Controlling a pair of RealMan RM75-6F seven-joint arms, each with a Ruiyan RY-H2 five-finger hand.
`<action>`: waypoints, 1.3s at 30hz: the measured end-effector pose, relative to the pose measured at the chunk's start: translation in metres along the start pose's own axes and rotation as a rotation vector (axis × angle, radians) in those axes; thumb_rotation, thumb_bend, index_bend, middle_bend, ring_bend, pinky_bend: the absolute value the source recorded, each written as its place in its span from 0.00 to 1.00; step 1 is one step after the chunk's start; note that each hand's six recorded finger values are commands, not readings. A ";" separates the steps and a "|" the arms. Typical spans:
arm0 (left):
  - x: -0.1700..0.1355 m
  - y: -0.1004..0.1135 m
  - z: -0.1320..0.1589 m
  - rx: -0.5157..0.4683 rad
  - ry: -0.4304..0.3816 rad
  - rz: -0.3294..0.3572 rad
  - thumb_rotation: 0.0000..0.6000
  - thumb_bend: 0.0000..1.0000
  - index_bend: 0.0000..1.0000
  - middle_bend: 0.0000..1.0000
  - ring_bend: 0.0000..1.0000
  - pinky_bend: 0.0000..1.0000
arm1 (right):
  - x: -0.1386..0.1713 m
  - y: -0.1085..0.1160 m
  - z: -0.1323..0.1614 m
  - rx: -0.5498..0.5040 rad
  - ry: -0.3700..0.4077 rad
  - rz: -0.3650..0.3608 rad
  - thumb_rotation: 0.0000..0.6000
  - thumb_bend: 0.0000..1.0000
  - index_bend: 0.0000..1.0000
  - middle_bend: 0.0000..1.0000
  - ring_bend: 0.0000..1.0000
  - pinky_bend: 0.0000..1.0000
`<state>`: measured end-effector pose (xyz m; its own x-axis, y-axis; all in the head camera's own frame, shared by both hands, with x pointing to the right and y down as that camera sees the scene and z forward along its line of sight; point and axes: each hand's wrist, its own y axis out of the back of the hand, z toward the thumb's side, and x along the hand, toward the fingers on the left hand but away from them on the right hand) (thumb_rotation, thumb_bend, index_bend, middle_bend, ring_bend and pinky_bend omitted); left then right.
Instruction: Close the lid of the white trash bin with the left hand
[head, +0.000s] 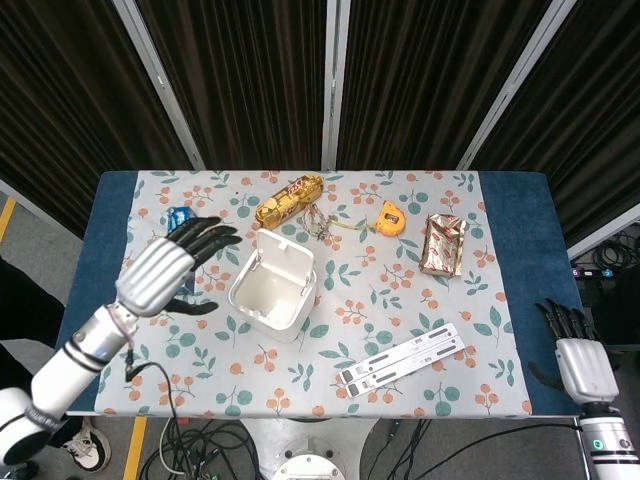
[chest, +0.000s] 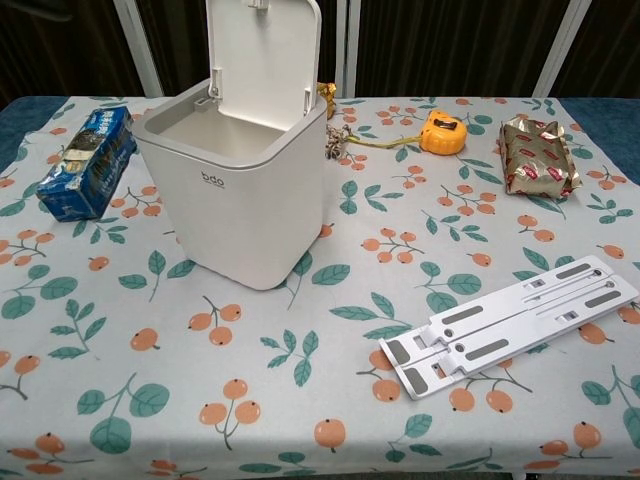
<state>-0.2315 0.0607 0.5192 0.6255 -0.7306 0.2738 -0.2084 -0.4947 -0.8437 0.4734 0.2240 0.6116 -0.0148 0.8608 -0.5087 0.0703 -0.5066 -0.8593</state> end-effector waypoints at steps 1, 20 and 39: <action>0.013 0.000 0.006 -0.002 -0.018 -0.016 1.00 0.10 0.16 0.15 0.06 0.13 | 0.000 0.001 -0.001 -0.003 -0.002 -0.002 1.00 0.15 0.00 0.00 0.00 0.00; 0.102 -0.038 0.030 0.063 -0.044 -0.323 0.92 0.21 0.14 0.17 0.06 0.12 | -0.002 0.003 -0.013 -0.025 -0.023 -0.018 1.00 0.15 0.00 0.00 0.00 0.00; 0.068 -0.032 0.043 0.102 -0.029 -0.449 0.77 0.22 0.14 0.21 0.11 0.15 | -0.003 -0.004 -0.009 -0.021 -0.007 -0.002 1.00 0.15 0.00 0.00 0.00 0.00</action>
<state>-0.1499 0.0467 0.5449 0.6579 -0.4407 0.6106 0.1621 -0.7089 -0.6864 0.4820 0.2242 0.6170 -0.0221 0.8615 -0.5072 0.0907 -0.5035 -0.8592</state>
